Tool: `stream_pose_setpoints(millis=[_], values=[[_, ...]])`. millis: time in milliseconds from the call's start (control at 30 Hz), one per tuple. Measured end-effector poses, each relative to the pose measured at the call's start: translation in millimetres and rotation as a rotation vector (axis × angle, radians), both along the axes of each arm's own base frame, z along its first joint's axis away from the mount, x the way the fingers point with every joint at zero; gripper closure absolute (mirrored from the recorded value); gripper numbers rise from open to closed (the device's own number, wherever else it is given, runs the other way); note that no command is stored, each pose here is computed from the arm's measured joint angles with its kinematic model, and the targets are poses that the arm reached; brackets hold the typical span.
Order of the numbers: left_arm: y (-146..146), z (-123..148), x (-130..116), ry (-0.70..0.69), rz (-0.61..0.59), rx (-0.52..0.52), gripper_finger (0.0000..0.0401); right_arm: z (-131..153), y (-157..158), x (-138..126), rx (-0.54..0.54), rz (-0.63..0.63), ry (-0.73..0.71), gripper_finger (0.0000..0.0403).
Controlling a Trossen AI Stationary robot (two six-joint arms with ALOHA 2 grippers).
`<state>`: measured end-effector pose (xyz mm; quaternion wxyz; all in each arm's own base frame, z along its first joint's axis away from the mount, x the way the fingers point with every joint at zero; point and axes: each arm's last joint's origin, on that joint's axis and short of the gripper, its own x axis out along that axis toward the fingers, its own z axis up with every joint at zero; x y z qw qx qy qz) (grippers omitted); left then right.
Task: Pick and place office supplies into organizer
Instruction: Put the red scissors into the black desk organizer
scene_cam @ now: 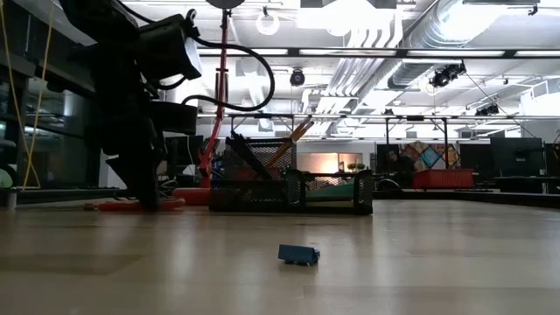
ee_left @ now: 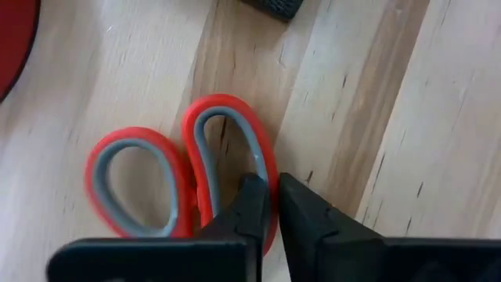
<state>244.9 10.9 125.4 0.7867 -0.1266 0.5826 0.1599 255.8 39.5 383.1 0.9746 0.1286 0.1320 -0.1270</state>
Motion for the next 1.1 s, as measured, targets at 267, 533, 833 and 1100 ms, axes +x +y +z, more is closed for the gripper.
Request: stream_pose_setpoints(millis=[267,533,833,1100], values=[[-1,6,-2,-0.023,0.0,-0.015,0.0397,0,0,0,-0.001,-0.002,0.0,0.0311],[-3,39,-16,-0.072,-0.01,0.003,0.04,0,-2,0,-0.022,-0.067,-0.005,0.0311],[-5,108,-24,-0.338,0.012,0.077,0.04,0,-3,-1,-0.033,-0.098,-0.006,0.0311],[0,167,-23,-0.536,0.043,0.247,0.04,1,-3,-1,-0.024,-0.101,-0.01,0.0311]])
